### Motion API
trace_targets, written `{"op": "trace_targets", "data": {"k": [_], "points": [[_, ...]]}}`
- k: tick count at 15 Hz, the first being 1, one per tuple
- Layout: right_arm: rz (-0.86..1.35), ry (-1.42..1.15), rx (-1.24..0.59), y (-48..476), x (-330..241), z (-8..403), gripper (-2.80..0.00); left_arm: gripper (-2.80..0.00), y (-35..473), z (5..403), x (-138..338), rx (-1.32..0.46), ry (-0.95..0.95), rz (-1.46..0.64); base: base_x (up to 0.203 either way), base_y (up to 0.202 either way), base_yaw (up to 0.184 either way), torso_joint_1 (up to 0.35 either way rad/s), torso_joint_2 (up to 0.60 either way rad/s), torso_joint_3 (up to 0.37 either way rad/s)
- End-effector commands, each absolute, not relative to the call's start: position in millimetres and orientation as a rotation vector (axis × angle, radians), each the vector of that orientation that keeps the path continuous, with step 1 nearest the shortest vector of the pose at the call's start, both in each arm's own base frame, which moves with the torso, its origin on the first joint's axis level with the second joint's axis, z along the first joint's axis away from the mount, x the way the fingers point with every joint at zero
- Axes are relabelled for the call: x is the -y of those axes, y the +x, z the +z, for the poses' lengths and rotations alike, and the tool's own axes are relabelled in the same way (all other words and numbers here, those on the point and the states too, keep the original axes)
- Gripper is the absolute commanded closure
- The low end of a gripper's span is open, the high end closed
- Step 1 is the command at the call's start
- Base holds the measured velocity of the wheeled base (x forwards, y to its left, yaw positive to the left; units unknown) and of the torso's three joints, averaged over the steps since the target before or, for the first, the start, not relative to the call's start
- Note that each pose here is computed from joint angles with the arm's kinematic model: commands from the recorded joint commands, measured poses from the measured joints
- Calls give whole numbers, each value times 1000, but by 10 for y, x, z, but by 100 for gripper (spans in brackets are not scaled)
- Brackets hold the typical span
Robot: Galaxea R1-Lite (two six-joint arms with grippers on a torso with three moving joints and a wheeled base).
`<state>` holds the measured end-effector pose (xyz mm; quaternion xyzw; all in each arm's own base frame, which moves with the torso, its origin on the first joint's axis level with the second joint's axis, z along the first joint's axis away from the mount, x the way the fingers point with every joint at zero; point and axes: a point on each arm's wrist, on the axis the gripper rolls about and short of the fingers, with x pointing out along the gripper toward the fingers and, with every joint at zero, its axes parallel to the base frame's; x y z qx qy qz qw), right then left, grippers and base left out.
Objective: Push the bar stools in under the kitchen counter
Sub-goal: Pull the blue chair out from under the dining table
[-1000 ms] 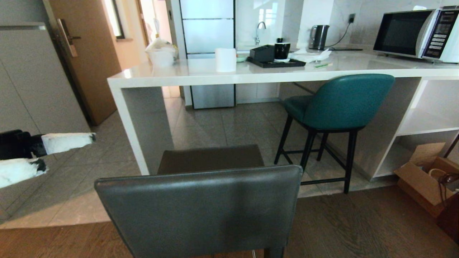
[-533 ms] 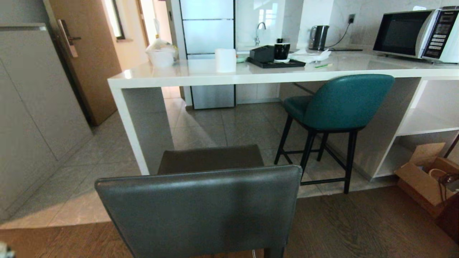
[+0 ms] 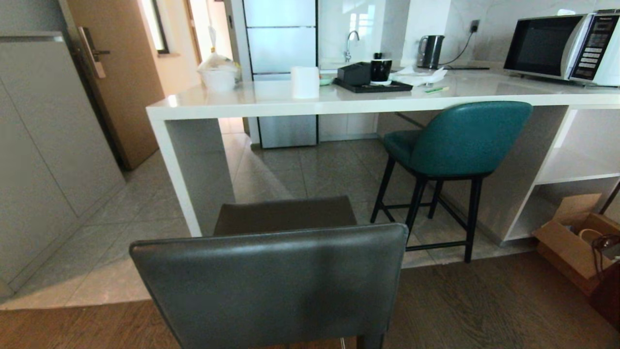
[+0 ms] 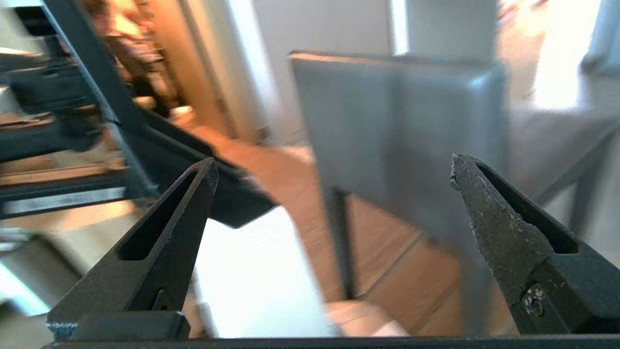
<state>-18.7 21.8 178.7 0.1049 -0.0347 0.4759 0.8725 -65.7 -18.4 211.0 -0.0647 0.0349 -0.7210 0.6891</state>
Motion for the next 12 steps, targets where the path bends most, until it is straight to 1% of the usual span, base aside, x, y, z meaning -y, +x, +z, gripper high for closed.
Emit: {"op": "trace_targets", "data": {"k": [1,3,5,9,12], "points": [[930,181,122,-192,-211,1753,-280,-280,-739,2001,175,-40,-97,-1624,0,0,0,0,0,0],[829,110,171,-155,-196,1691,-280,-280,-769,1905,201,-6,-66,-1589,0,0,0,0,0,0],[756,116,195,-153,-184,1724,-280,-280,-790,1829,267,12,-49,-1505,0,0,0,0,0,0],[521,128,227,-127,-146,1744,-280,-280,-776,1799,255,122,-156,-1464,0,0,0,0,0,0],[448,44,211,-68,-128,1565,-280,-280,-715,1794,250,85,-239,-1444,0,0,0,0,0,0]]}}
